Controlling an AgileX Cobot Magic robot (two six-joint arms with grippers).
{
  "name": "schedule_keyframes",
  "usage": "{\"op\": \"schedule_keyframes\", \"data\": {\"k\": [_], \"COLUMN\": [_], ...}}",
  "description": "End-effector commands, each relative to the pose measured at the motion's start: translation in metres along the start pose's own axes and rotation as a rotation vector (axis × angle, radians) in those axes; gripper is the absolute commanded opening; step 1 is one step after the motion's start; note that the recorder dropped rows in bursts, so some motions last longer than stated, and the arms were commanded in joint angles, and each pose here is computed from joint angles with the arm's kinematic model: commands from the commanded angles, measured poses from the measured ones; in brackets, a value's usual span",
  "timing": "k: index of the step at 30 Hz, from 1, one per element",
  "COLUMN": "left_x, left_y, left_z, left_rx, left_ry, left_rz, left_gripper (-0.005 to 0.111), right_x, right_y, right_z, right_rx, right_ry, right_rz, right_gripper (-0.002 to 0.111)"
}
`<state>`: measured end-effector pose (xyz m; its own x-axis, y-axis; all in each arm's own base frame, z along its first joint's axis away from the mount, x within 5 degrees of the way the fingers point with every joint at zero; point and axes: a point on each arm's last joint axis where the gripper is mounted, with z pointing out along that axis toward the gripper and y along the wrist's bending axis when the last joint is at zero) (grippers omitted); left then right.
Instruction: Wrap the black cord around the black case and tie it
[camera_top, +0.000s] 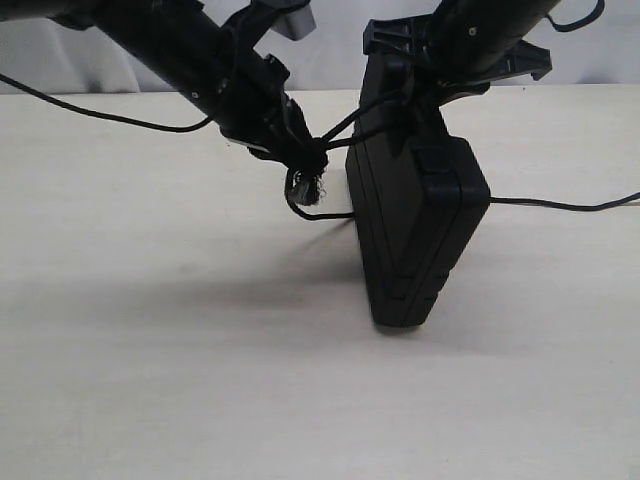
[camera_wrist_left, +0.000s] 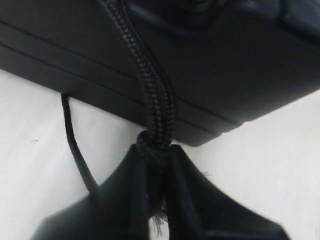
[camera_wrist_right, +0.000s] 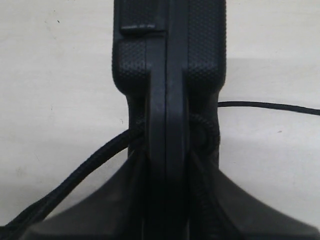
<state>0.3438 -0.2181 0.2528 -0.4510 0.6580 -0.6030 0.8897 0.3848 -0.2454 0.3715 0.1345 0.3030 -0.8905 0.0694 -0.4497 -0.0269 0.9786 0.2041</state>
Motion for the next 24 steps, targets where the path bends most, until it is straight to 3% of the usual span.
{"op": "schedule_keyframes", "data": {"k": [1,4,11,24], "left_x": [-0.003,-0.007,-0.017,-0.033], "left_y": [0.007,0.011,0.007,0.004], "left_z": [0.006,0.005,0.009,0.02], "left_rx": [-0.037,-0.078,-0.039,-0.246], "left_ry": [-0.034,-0.087,-0.185,-0.245], "left_rz": [-0.009,-0.022,0.002,0.097], "left_gripper": [0.0,0.0,0.0,0.0], "right_x": [0.001,0.001,0.001,0.001], "right_y": [0.001,0.001,0.001,0.001], "right_z": [-0.002,-0.002,-0.002,-0.002], "right_rx": [-0.008,-0.008,-0.008,-0.008], "right_ry": [0.002,0.002,0.002,0.002], "right_rz": [0.01,0.01,0.01,0.01], "right_gripper": [0.004,0.004,0.004,0.004]}}
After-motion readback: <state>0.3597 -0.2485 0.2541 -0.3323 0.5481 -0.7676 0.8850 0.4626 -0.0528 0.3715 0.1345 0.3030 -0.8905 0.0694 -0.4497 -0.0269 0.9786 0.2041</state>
